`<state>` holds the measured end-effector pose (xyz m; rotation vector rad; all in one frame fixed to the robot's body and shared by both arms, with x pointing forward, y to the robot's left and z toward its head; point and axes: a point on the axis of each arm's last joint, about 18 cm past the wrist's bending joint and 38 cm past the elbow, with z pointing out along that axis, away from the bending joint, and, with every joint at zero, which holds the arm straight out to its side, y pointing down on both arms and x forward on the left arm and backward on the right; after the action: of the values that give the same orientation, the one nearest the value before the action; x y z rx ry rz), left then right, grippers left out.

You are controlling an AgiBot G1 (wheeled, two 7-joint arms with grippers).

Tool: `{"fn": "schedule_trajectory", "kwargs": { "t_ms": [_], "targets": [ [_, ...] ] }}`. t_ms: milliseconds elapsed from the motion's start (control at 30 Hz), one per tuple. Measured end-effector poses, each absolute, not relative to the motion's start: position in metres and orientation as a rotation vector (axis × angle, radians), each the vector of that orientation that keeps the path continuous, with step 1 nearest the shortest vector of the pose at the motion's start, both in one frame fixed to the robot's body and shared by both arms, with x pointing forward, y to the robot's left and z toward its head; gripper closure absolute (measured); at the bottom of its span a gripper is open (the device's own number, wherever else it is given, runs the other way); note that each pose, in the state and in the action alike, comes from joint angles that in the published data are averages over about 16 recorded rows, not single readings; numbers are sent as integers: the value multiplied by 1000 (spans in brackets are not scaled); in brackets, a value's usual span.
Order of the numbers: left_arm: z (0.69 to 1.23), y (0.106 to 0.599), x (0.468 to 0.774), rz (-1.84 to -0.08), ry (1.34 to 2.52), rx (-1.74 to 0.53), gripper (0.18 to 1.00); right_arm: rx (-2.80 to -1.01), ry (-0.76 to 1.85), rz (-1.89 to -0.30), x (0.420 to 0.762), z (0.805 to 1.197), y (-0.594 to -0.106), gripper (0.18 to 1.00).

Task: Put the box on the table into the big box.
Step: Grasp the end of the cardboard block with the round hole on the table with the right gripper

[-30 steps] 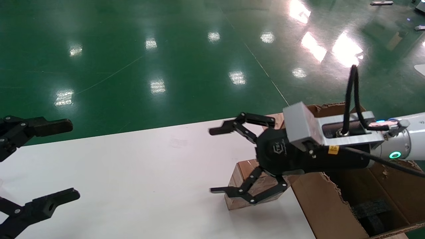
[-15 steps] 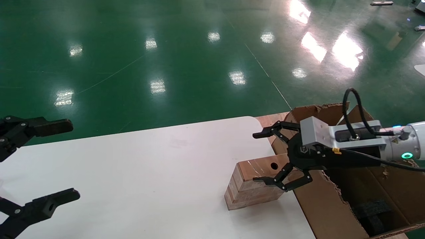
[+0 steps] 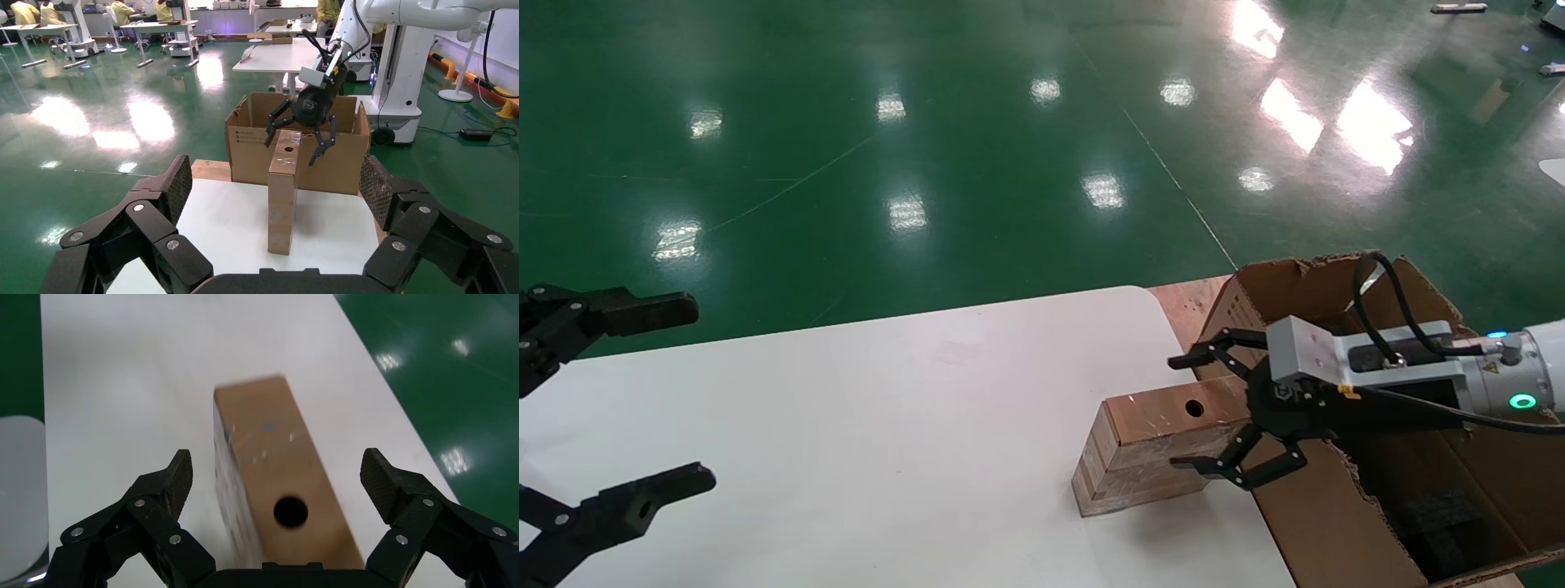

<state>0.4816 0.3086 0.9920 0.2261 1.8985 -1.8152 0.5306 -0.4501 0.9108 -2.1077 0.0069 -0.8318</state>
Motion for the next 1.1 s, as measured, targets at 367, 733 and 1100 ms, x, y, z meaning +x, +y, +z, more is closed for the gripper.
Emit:
{"fn": "schedule_trajectory", "kwargs": {
  "t_ms": [367, 733, 1100],
  "targets": [
    [992, 309, 482, -1815, 1899, 226, 184, -2141, 9, -810, 532, 905, -453, 178],
    [992, 309, 482, -1815, 1899, 226, 184, -2162, 18, -808, 540, 903, -456, 178],
    [992, 309, 482, -1815, 1898, 226, 184, -2179, 24, -806, 545, 901, -459, 178]
  ]
}}
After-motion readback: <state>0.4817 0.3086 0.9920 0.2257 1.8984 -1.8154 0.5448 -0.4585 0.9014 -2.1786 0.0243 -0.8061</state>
